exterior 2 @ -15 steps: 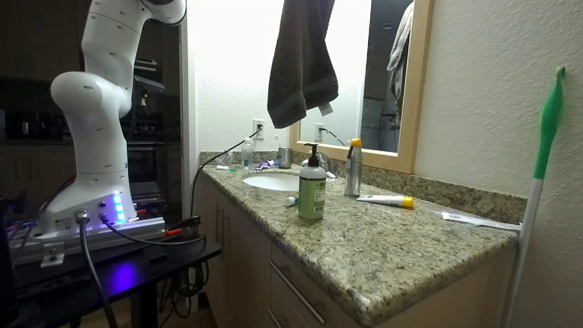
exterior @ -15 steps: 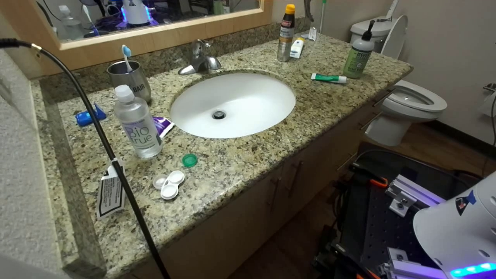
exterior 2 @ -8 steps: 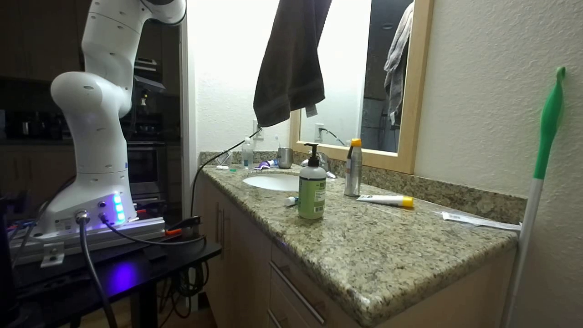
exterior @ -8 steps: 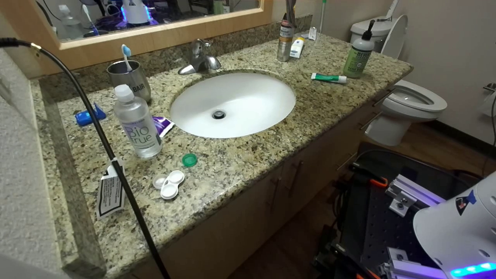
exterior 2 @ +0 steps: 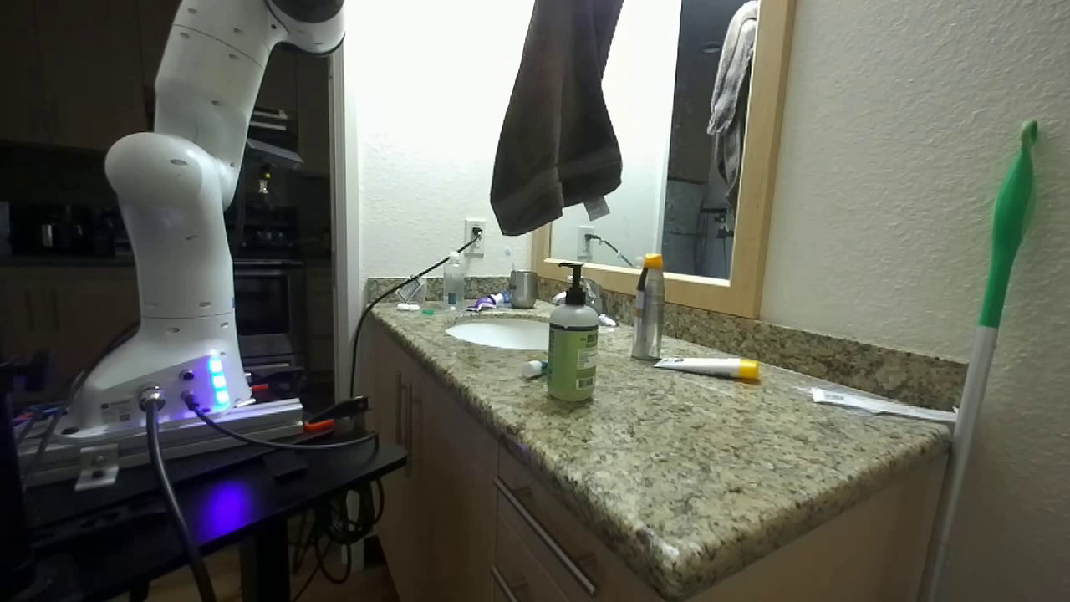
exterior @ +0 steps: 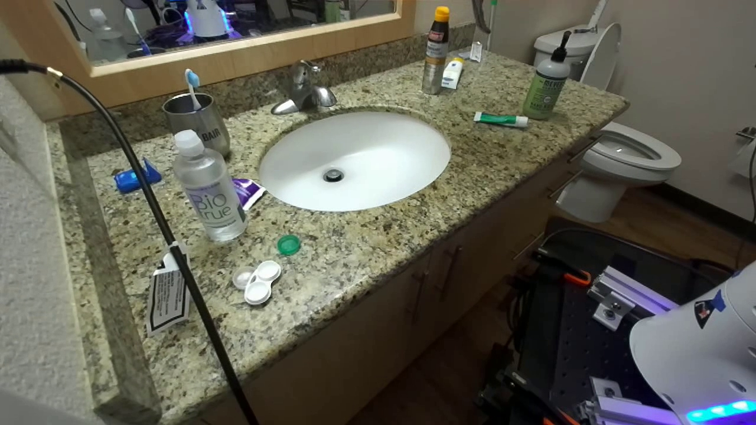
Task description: Move the towel to the left side of the counter
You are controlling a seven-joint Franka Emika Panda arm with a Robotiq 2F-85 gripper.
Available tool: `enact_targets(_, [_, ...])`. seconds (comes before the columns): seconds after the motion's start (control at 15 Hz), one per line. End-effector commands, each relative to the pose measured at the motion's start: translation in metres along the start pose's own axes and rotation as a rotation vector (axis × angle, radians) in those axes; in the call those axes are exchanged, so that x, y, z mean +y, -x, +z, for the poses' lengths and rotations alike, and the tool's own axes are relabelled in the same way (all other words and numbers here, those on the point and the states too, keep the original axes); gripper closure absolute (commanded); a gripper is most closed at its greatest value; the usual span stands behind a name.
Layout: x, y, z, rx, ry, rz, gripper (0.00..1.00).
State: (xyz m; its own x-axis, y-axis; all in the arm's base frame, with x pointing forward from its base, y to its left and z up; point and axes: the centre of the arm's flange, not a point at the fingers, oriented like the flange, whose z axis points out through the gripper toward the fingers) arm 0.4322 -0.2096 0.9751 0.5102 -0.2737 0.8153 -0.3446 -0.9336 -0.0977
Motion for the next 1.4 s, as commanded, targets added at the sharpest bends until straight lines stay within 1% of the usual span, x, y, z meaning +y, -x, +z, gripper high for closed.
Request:
enact_targets(0.0, [-0.079, -0.04, 0.048, 0.06, 0.056, 0.053, 0.99])
enact_targets(0.07, [-0.104, -0.046, 0.061, 0.073, 0.061, 0.076, 0.99])
enact_targets(0.2, [-0.142, -0.056, 0.085, 0.135, 0.082, 0.124, 0.99])
enact_targets(0.27, [-0.155, -0.062, 0.093, 0.151, 0.089, 0.16, 0.99])
enact_targets(0.33, [-0.172, -0.061, 0.104, 0.172, 0.098, 0.209, 0.99])
enact_targets(0.4, [-0.179, -0.064, 0.111, 0.198, 0.1, 0.264, 0.99])
enact_targets(0.53, [-0.188, -0.067, 0.12, 0.241, 0.09, 0.373, 0.99])
enact_targets(0.67, [-0.195, -0.068, 0.118, 0.258, 0.064, 0.441, 0.99])
enact_targets(0.73, [-0.174, 0.003, 0.12, 0.215, 0.063, 0.392, 0.94])
enact_targets(0.87, [-0.176, 0.002, 0.118, 0.223, 0.054, 0.427, 0.94])
enact_targets(1.0, [-0.176, 0.002, 0.117, 0.226, 0.053, 0.434, 0.94])
enact_targets(1.07, [-0.176, 0.002, 0.117, 0.226, 0.053, 0.435, 0.99])
enact_targets(1.13, [-0.176, 0.001, 0.128, 0.228, 0.082, 0.439, 0.99])
enact_targets(1.2, [-0.189, -0.009, 0.149, 0.273, 0.111, 0.498, 0.99])
enact_targets(1.33, [-0.21, -0.032, 0.182, 0.314, 0.135, 0.621, 0.99])
